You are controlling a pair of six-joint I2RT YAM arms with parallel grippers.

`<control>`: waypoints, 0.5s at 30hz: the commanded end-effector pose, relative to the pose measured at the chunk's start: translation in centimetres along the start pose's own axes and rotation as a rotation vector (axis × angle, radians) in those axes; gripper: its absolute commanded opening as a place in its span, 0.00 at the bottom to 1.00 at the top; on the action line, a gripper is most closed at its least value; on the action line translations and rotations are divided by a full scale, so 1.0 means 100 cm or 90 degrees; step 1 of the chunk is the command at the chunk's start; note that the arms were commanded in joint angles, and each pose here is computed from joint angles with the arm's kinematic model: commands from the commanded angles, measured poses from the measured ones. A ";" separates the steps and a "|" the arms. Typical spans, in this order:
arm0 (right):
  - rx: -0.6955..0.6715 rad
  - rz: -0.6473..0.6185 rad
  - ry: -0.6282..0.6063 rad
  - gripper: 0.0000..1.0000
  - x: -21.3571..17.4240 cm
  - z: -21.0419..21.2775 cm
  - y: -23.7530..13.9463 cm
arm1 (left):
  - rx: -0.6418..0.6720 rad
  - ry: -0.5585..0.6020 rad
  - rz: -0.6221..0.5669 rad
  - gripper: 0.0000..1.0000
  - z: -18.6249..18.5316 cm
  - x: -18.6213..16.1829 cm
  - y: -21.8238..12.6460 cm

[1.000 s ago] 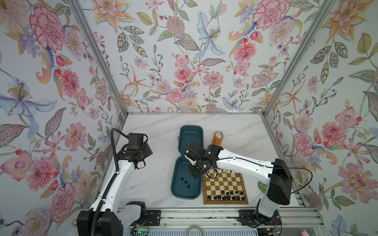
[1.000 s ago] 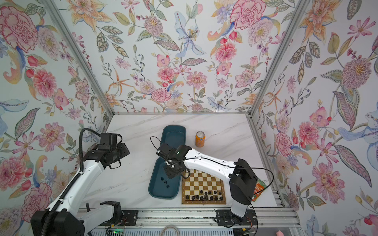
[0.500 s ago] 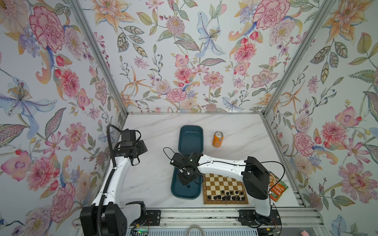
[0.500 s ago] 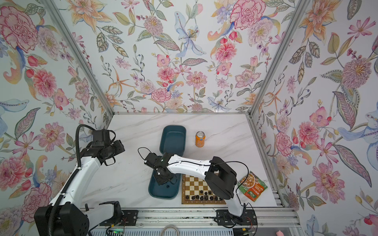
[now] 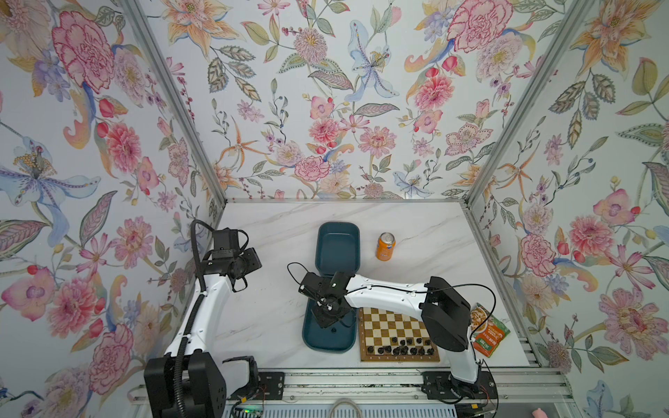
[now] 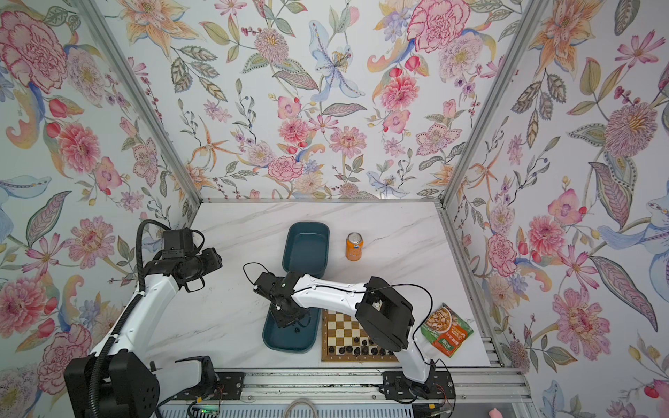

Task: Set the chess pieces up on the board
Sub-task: 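Close the right gripper on a black piece inside the teal tray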

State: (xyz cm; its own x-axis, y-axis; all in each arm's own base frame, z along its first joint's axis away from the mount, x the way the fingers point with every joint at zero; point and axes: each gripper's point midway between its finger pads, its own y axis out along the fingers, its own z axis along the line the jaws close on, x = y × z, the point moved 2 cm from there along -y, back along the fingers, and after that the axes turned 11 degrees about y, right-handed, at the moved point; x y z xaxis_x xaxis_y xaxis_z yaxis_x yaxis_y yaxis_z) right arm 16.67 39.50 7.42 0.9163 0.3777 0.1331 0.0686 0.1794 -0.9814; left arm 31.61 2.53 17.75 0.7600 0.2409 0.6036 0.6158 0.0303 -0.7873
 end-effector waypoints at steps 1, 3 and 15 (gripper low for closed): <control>-0.014 0.007 0.014 0.23 0.001 -0.004 0.010 | -0.008 0.009 -0.007 0.60 -0.001 0.005 -0.001; -0.014 0.010 0.018 0.23 0.001 -0.005 0.012 | -0.006 0.008 -0.006 0.60 0.000 0.004 0.000; -0.007 0.021 0.027 0.19 0.000 -0.007 0.020 | 0.001 0.010 -0.006 0.59 0.001 0.006 -0.002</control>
State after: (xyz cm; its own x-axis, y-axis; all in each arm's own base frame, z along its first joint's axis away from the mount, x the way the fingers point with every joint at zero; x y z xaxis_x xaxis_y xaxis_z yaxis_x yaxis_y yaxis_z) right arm 17.02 39.72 6.52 0.9236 0.3633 0.1225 0.0589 0.1813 -0.9817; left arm 31.72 2.57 17.85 0.7559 0.2411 0.6087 0.6208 0.0316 -0.7833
